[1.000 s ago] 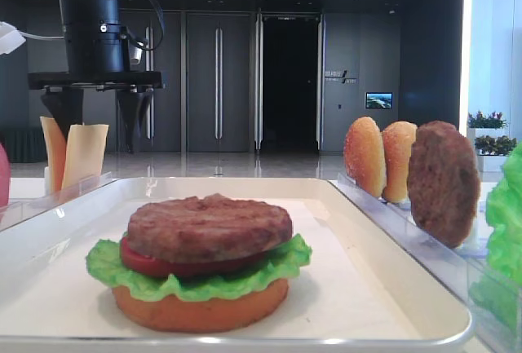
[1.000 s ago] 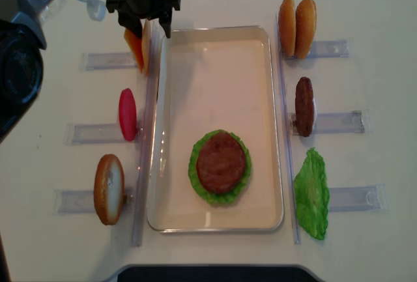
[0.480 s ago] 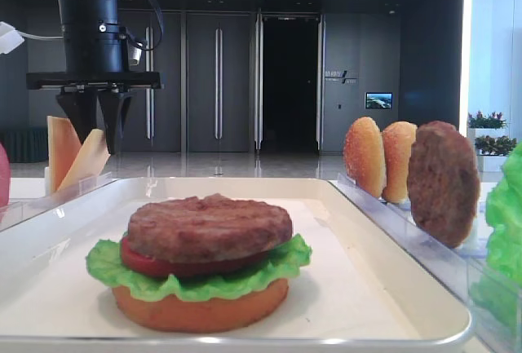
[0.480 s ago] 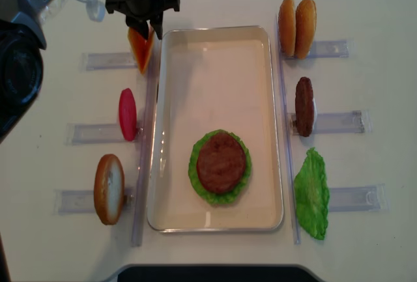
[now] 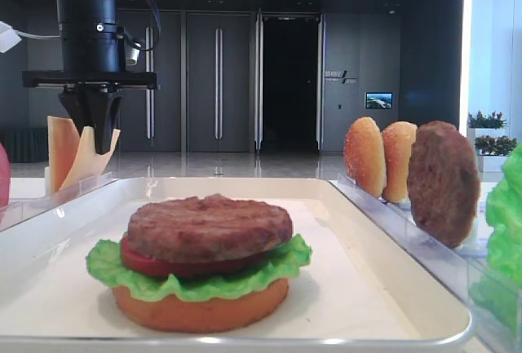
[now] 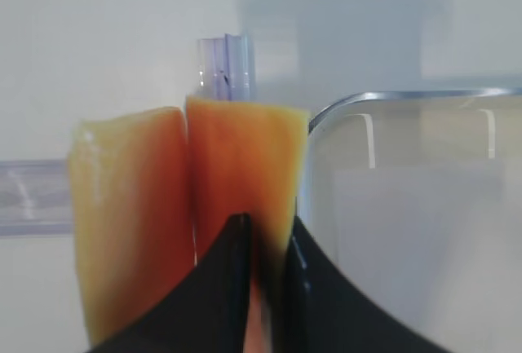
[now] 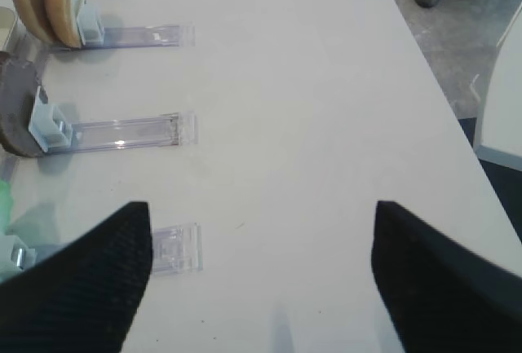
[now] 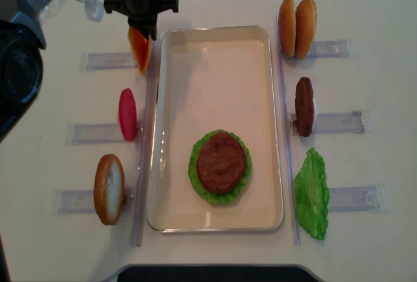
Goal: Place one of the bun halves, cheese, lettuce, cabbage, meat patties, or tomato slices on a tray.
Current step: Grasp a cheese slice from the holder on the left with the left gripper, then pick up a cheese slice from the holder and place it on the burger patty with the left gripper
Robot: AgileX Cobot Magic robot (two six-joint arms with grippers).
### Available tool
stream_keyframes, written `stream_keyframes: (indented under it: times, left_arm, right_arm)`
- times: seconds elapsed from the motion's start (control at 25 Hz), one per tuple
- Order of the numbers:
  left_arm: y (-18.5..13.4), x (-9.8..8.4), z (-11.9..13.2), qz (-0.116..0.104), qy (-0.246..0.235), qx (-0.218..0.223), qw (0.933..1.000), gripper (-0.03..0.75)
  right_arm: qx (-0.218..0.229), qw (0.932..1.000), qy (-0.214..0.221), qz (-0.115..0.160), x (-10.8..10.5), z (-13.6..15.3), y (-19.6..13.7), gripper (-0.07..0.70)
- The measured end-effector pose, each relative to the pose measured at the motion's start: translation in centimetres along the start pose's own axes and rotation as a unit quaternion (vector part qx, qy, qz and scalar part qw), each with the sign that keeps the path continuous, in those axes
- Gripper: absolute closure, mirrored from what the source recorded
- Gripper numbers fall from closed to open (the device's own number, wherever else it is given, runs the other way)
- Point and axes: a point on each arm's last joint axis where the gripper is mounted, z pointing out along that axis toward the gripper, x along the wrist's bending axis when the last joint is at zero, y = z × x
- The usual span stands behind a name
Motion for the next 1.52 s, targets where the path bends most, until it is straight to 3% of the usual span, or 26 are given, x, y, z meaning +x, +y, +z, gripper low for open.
stream_keyframes:
  times: [0.12,0.64,1.0,1.28,1.52]
  left_arm:
    - [0.0,0.0,0.0,0.0,0.002,0.002,1.0,0.685]
    - [-0.4,0.1,-0.6,-0.006,0.004,0.02,0.9998,0.687]
    - [-0.7,0.7,-6.0,-0.008,-0.008,-0.017,0.9998,0.688]
    - [-0.7,1.6,-11.4,-0.005,-0.003,-0.072,0.9974,0.688]
    - [-0.8,1.8,-13.3,-0.005,-0.009,-0.09,0.9959,0.688]
  right_arm:
    - [0.0,1.0,0.0,0.0,0.0,0.0,0.0,0.076]
    - [0.0,1.0,0.0,0.0,0.0,0.0,0.0,0.076]
    - [0.0,1.0,0.0,0.0,0.0,0.0,0.0,0.076]
    - [0.0,1.0,0.0,0.0,0.0,0.0,0.0,0.076]
    - [0.0,1.0,0.0,0.0,0.0,0.0,0.0,0.076]
